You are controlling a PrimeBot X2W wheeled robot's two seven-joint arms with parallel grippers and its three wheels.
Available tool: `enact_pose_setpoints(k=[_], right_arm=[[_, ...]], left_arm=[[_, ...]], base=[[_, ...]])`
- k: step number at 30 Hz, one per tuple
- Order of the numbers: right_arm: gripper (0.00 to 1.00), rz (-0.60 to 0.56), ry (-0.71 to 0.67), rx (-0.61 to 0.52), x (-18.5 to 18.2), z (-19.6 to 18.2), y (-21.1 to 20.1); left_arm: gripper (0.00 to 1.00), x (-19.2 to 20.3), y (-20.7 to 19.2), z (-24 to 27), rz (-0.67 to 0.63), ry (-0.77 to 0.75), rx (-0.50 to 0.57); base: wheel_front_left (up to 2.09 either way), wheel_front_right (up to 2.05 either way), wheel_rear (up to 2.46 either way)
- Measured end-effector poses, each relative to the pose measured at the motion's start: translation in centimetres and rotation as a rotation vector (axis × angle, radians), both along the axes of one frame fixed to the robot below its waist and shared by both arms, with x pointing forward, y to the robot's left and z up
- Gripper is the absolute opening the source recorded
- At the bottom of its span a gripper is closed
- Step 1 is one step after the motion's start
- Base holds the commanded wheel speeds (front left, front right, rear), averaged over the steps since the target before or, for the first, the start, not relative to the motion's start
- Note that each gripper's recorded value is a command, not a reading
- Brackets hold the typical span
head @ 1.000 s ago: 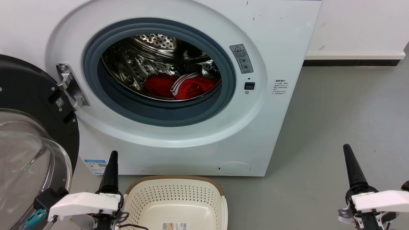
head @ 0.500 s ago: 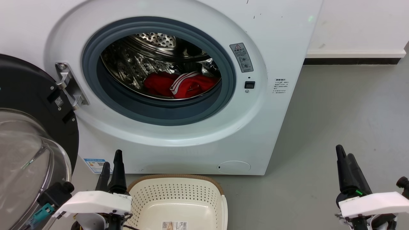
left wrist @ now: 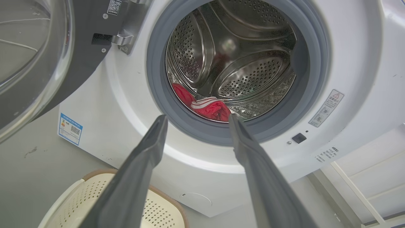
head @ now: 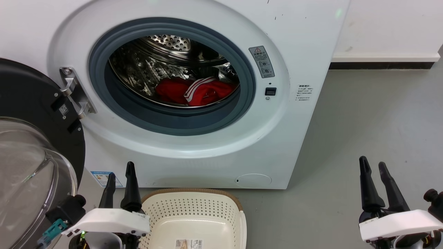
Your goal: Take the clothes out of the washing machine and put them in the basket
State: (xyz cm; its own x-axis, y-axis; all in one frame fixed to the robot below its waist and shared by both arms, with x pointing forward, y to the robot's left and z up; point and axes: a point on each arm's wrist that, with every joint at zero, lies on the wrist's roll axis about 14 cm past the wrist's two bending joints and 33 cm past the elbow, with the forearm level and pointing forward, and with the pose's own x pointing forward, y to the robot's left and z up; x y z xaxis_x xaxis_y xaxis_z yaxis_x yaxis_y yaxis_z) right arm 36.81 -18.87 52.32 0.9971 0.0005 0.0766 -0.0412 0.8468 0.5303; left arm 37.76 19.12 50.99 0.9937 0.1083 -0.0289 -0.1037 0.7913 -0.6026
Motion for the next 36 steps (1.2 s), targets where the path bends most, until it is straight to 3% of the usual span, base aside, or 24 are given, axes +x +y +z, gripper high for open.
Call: enact_pose_setpoints(k=[20,36], right_arm=[[1.0,0.005,-0.042,-0.239,-0.6,0.6,0.5],[1.0,0.013,-0.08,-0.395,-1.0,1.2,1.1]], left_arm=[[1.0,-0.8,-0.2,0.0,0.004,-0.014,0.235],[1.0,-1.1,-0.4,0.2,0.006,-0.034,0.365]], base=[[0.0,0.0,0.0],[0.0,0.0,0.0]])
